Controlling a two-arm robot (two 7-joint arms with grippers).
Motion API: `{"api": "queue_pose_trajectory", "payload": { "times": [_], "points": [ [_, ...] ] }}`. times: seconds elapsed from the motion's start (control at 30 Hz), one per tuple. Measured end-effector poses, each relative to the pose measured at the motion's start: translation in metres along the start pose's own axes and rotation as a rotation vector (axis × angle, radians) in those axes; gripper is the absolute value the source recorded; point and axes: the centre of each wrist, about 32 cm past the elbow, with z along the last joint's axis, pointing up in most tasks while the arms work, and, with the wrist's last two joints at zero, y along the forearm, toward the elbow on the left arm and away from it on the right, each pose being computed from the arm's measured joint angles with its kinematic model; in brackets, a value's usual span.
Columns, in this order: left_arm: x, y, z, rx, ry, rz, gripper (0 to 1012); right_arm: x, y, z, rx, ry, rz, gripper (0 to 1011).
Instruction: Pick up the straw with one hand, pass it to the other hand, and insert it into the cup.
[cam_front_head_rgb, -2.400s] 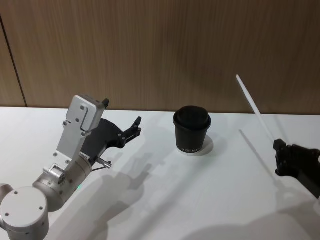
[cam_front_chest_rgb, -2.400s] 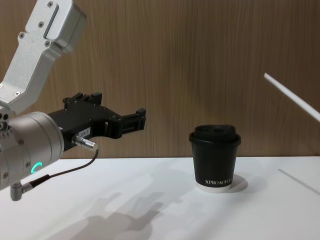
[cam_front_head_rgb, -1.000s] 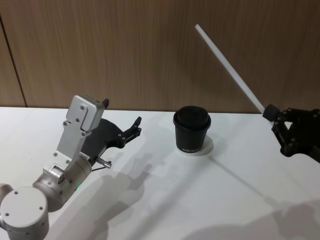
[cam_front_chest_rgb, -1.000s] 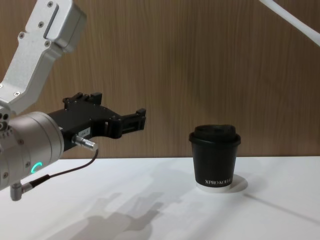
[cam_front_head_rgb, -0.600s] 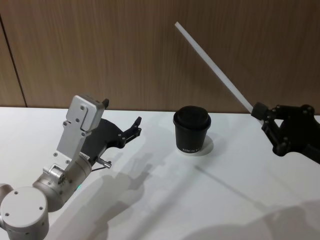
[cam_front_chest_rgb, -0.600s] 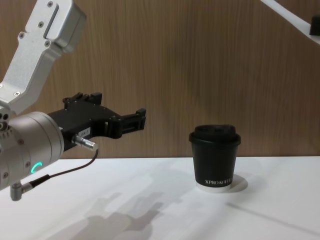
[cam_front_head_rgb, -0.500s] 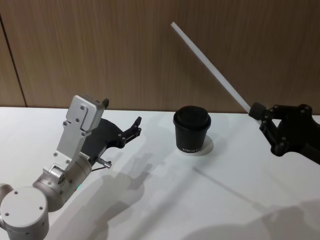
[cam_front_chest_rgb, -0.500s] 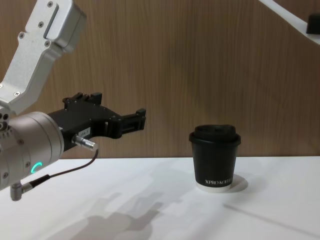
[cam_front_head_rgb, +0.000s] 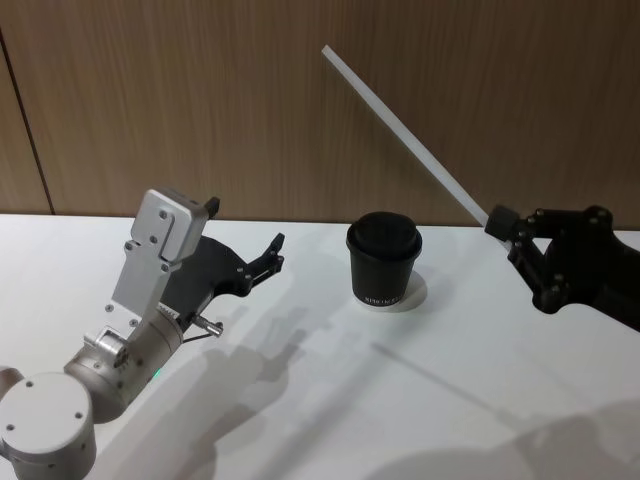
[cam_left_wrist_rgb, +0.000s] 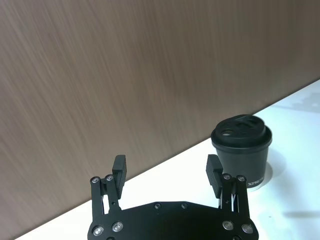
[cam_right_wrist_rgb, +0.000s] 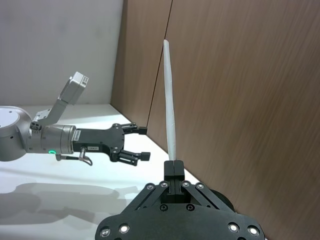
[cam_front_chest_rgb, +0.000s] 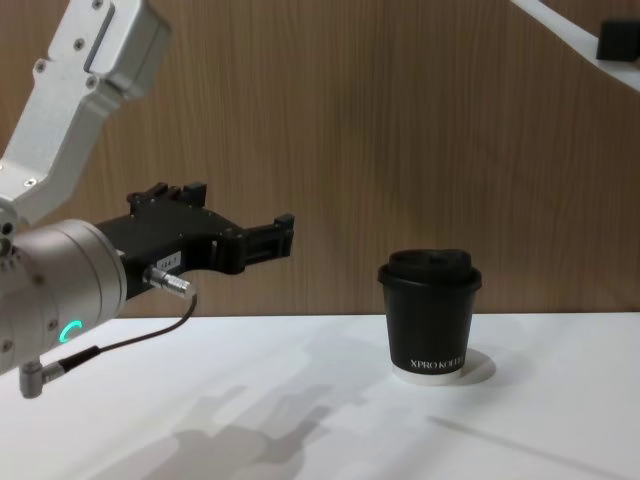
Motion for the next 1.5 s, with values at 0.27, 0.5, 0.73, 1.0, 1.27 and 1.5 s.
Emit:
{"api": "queue_pose_trajectory", "payload": {
  "times": [0.27,0.5,0.73,1.0,1.27,1.5],
  "points": [
    [0.0071,0.0026,0.0069,-0.023,0.037,-0.049,1001,0.000,0.001,0.001,0.000,0.000,0.008,0],
    [0.0189,0.0068,0.0210,-0.067,0.093,-0.123,1001,0.000,0.001,0.001,0.001,0.002,0.011,0],
    [0.0282,0.0106,0.0311,-0.102,0.167,-0.176,1001,0.000,0.002,0.001,0.001,0.002,0.014,0],
    [0.0370,0.0139,0.0381,-0.142,0.287,-0.226,1001,0.000,0.002,0.001,0.001,0.002,0.015,0],
    [0.0416,0.0128,0.0397,-0.171,0.417,-0.285,1001,0.000,0.002,0.001,0.001,0.002,0.016,0],
    [0.0447,0.0047,0.0392,-0.204,0.538,-0.362,1001,0.000,0.002,0.001,0.001,0.002,0.016,0]
  ]
}}
